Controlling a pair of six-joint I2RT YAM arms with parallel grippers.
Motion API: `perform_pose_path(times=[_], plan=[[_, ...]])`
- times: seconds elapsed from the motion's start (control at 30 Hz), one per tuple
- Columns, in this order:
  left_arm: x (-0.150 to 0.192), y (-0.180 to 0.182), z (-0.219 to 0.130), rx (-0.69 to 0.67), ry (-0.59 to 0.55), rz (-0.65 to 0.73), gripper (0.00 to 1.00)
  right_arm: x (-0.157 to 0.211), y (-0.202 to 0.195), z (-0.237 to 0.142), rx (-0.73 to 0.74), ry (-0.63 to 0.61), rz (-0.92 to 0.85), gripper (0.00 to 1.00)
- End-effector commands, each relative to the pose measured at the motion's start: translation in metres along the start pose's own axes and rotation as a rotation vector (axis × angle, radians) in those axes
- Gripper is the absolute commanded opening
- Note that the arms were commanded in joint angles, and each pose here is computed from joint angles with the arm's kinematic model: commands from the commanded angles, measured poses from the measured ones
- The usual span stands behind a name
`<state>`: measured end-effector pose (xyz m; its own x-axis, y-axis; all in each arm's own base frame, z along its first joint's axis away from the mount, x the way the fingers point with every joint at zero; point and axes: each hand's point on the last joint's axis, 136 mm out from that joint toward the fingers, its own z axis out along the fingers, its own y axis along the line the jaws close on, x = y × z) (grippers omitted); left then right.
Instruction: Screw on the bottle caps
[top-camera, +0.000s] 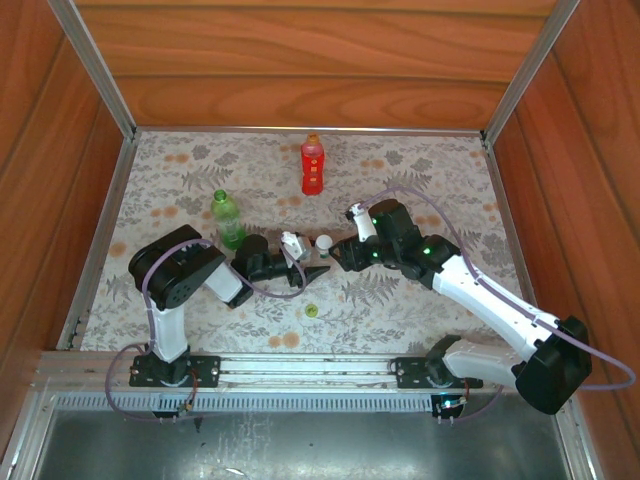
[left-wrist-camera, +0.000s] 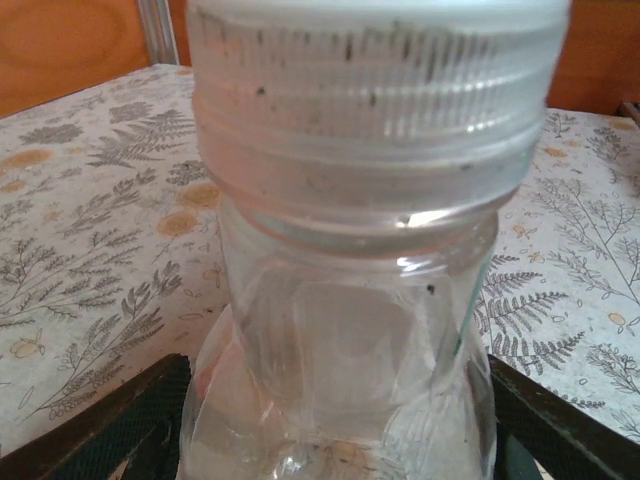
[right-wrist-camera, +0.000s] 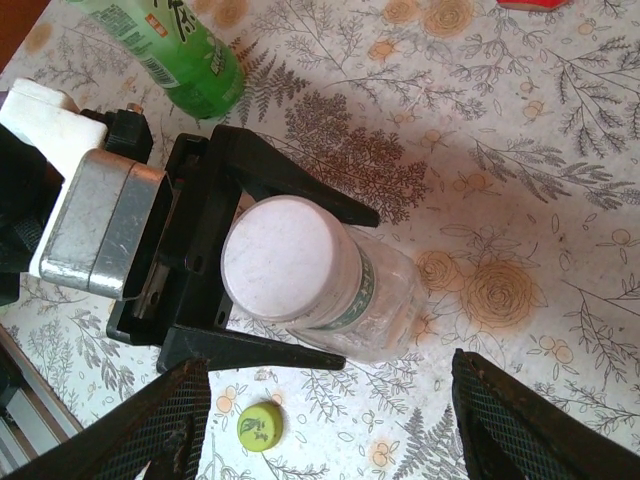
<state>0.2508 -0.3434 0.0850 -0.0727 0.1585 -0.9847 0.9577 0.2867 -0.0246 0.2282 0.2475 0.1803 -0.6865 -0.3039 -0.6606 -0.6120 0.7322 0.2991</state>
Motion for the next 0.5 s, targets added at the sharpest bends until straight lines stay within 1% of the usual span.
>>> perform_pose_path(times=[0.0,0.33,0.47], plan=[[-0.0003,-0.0048,0.0035,0.031,-0.006,0.011,0.73,0.003,-0.0022,-0.0023,0.017,-0.005,-0.014,0.68],[-0.0002,-0.0038,0.0061,0.035,-0.007,0.01,0.73,0.002,-0.0031,-0.0022,0.025,-0.003,-0.015,0.68],[-0.0007,-0.004,0.007,0.039,-0.009,0.007,0.7,0.0034,-0.0039,-0.0028,0.028,-0.002,-0.013,0.68]])
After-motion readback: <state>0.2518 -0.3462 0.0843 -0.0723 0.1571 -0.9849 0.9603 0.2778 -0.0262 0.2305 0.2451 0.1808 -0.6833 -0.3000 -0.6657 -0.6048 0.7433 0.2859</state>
